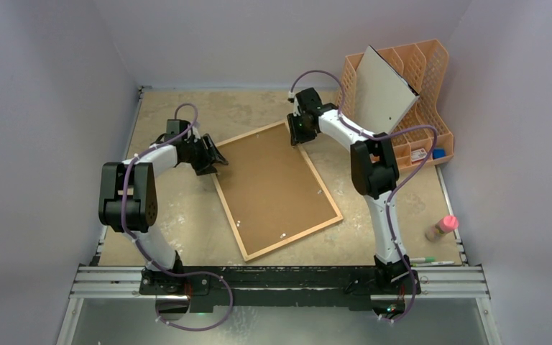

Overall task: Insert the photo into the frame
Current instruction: Install the photo frame at the center of the board.

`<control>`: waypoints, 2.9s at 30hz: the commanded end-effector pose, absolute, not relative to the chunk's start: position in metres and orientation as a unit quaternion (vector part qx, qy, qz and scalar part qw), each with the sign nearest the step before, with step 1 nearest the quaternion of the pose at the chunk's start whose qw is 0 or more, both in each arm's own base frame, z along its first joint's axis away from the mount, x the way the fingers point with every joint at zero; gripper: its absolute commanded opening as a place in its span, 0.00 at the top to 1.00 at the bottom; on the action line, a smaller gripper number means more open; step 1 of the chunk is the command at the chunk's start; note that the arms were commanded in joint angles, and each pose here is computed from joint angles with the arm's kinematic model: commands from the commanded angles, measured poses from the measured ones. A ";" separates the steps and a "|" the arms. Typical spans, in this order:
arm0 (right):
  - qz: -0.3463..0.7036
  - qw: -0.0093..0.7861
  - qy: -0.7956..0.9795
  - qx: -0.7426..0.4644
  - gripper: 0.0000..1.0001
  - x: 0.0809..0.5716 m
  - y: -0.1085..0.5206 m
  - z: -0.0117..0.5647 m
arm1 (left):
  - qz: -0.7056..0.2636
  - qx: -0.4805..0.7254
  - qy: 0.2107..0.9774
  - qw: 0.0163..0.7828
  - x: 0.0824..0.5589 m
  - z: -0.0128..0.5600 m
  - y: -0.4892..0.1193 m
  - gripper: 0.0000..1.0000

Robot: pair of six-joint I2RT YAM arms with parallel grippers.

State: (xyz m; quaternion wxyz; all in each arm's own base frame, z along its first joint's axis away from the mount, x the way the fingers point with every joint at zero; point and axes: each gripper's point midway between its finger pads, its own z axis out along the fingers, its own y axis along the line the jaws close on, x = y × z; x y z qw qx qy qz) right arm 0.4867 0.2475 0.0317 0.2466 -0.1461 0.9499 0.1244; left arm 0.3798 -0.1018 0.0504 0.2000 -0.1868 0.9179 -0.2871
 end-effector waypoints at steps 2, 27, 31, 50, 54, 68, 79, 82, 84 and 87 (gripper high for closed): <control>0.151 0.220 0.951 -0.157 0.68 0.468 0.257 0.028 | -0.296 -0.187 0.915 0.200 0.381 0.050 -0.107 0.47; 0.123 0.202 0.971 -0.022 0.44 0.463 0.246 0.039 | -0.295 -0.179 0.911 0.227 0.386 0.078 -0.106 0.46; 0.073 0.201 0.976 0.035 0.43 0.458 0.225 0.032 | -0.275 -0.186 0.913 0.237 0.381 0.085 -0.098 0.46; 0.121 0.189 0.972 0.072 0.33 0.452 0.252 0.019 | -0.217 -0.188 0.941 0.178 0.340 0.040 -0.084 0.44; 0.124 0.187 0.970 0.088 0.34 0.455 0.256 0.014 | -0.216 -0.184 0.943 0.173 0.338 0.035 -0.084 0.50; 0.079 0.155 0.979 0.106 0.46 0.441 0.254 -0.010 | -0.212 -0.184 0.949 0.145 0.332 0.014 -0.084 0.74; 0.056 0.148 0.979 0.129 0.47 0.439 0.250 -0.025 | -0.217 -0.181 0.949 0.139 0.331 0.011 -0.086 0.80; 0.049 0.152 0.978 0.135 0.52 0.441 0.248 -0.026 | -0.218 -0.180 0.948 0.147 0.333 0.015 -0.086 0.82; 0.045 0.154 0.978 0.135 0.53 0.442 0.247 -0.028 | -0.219 -0.178 0.948 0.149 0.334 0.016 -0.086 0.82; 0.043 0.158 0.978 0.132 0.57 0.443 0.246 -0.030 | -0.221 -0.179 0.948 0.145 0.334 0.014 -0.087 0.83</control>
